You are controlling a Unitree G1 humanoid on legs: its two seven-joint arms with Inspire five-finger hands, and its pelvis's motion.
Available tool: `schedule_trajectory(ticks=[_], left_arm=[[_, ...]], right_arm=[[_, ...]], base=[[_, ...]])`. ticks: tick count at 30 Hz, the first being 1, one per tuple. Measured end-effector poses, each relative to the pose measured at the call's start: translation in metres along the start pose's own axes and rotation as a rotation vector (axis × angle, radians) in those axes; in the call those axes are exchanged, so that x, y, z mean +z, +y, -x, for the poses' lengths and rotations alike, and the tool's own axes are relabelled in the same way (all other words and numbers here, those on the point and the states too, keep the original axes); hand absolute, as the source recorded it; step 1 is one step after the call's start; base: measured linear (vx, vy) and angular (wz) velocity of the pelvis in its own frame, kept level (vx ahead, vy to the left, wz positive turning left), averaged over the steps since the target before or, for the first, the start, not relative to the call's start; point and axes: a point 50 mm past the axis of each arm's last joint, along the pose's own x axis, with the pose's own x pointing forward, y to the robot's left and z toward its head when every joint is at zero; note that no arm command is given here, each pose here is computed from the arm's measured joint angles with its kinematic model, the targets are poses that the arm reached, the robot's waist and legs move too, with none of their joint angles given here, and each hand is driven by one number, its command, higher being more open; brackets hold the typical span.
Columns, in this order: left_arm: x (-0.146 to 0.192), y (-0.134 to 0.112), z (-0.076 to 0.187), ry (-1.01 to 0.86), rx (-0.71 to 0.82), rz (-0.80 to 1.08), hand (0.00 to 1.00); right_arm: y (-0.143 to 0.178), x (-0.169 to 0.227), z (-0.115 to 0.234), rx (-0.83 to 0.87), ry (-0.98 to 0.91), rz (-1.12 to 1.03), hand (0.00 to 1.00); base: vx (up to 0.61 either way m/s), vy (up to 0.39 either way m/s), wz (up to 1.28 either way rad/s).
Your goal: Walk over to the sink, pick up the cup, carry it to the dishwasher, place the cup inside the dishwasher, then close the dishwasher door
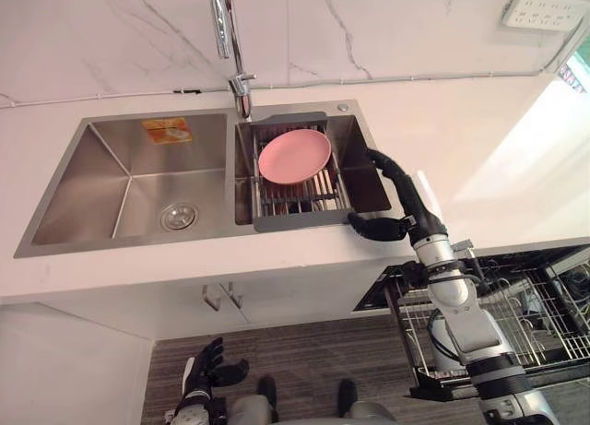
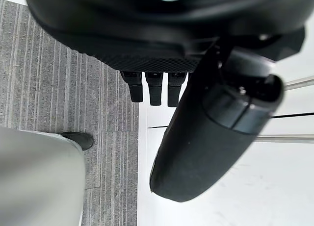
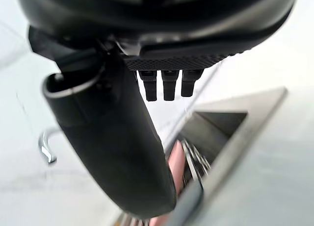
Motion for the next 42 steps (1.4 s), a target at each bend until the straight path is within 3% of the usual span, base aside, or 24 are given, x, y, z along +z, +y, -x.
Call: schedule_trajectory(ticks=[4, 8, 24, 32, 42], left_arm=[[-0.002, 0.0, 0.0, 0.01, 0.006, -0.001, 0.9], [-0.002, 0.0, 0.001, 0.015, 0.005, -0.003, 0.9], [0.008, 0.0, -0.001, -0.033, 0.004, 0.006, 0.9], [0.024, 0.001, -0.006, -0.086, 0.019, 0.035, 0.9], [0.042, -0.002, -0.013, -0.127, 0.031, 0.071, 0.9]], right_arm=[[-0.018, 0.007, -0.002, -0.161, -0.02, 0.014, 0.9], [-0.027, 0.007, -0.002, -0.215, -0.019, 0.02, 0.9], [-0.016, 0.01, -0.059, -0.023, -0.039, 0.155, 0.9], [-0.043, 0.055, -0.112, -0.063, -0.177, 0.345, 0.9], [-0.045, 0.081, -0.14, -0.035, -0.221, 0.553, 0.9]], base=[[-0.01, -0.008, 0.09], [0.0, -0.018, 0.16], [0.0, -0.006, 0.08], [0.0, -0.007, 0.09], [-0.01, -0.003, 0.06]])
